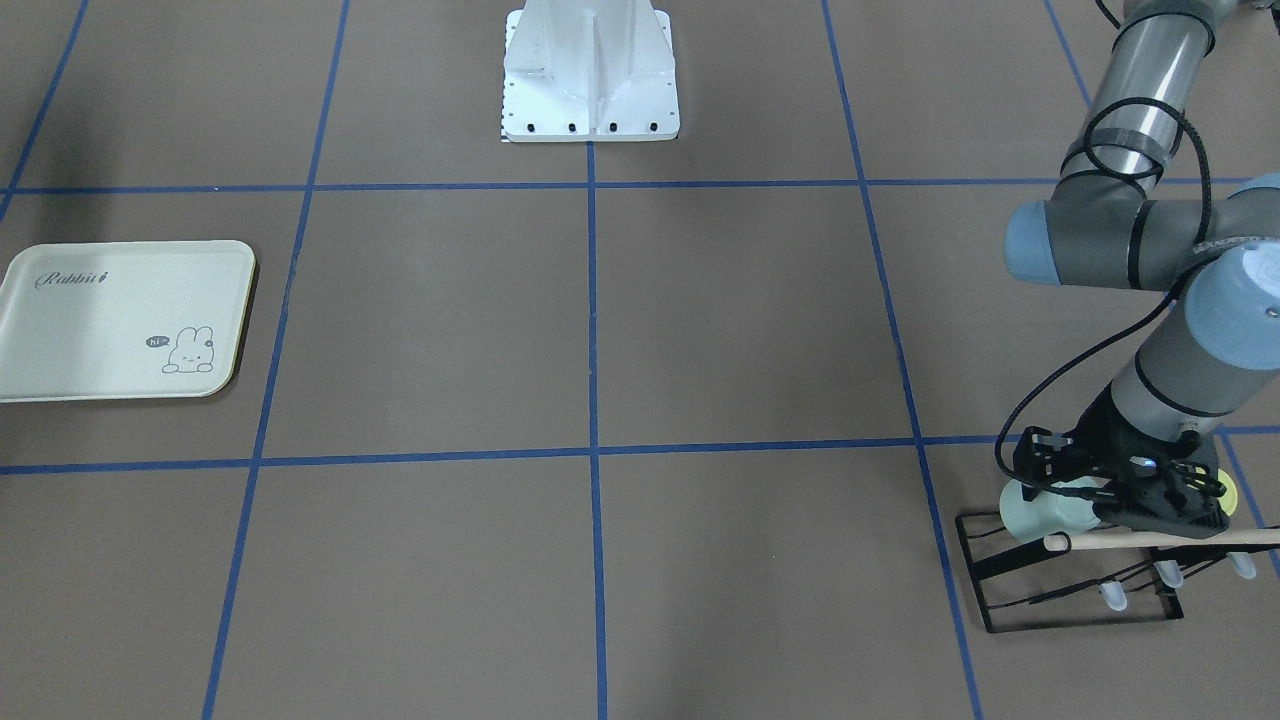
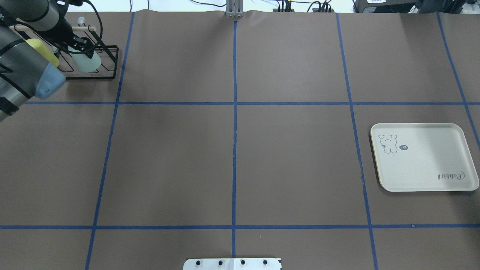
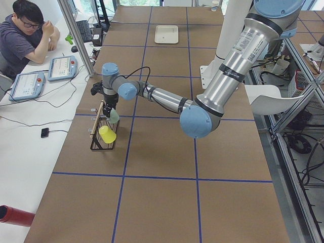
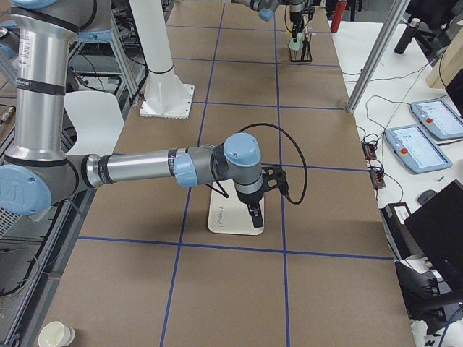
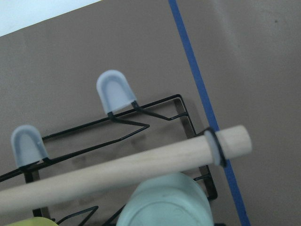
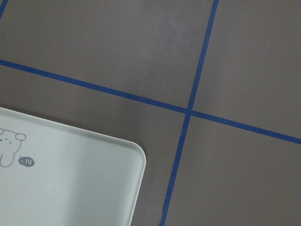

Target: Left arm grabs green cup and hands to right arm on tray

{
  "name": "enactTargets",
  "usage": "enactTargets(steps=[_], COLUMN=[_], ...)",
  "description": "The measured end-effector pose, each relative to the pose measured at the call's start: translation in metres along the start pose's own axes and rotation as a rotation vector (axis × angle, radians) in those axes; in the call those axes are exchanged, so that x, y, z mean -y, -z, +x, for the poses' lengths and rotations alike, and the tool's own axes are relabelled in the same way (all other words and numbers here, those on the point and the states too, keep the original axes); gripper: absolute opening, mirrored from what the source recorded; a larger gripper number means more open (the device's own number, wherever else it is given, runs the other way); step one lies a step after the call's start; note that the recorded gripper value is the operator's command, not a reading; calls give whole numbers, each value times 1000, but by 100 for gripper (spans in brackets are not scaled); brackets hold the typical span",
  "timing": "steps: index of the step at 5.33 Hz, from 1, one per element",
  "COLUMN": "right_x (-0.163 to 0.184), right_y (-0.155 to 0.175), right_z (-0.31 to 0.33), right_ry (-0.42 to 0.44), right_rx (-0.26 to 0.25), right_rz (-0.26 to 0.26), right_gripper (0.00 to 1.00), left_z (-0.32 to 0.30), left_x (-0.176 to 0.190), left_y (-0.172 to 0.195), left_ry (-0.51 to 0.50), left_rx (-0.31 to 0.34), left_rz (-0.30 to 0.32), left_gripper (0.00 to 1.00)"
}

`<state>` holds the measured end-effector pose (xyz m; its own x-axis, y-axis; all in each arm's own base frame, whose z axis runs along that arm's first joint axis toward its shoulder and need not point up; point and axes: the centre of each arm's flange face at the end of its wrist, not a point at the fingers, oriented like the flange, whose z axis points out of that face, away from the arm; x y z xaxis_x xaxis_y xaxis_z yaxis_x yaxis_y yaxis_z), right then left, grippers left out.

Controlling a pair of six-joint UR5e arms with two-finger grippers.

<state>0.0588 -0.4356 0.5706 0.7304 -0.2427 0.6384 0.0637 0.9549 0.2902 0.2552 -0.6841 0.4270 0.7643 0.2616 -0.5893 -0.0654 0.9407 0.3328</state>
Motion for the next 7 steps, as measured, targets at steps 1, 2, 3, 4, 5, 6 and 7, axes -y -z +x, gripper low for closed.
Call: enactTargets(steps=[1, 2, 3, 4, 5, 6, 7], right_x=[0, 0, 0, 0, 0, 0, 0], right_y=[0, 0, 0, 0, 1, 1, 1], right_z=[0, 0, 0, 0, -1, -1, -1], right_ry=[0, 0, 1, 1, 1, 1, 1], right_rx=[0, 0, 0, 0, 0, 0, 0], right_rz=[0, 0, 1, 1, 1, 1, 1], right_gripper=[100, 100, 100, 100, 100, 100, 100], left_z=[-2, -3, -4, -3, -2, 2, 10], left_x=[1, 2, 3, 6, 8, 8, 7], left_y=[1, 4, 11, 24, 41, 61, 85], left_ry=[2, 4, 5, 4, 1, -3, -3], left_rx=[1, 1, -2, -8, -16, -23, -25], left_rz=[2, 7, 18, 37, 62, 86, 99], left_gripper=[65, 60, 58, 58, 58, 58, 57])
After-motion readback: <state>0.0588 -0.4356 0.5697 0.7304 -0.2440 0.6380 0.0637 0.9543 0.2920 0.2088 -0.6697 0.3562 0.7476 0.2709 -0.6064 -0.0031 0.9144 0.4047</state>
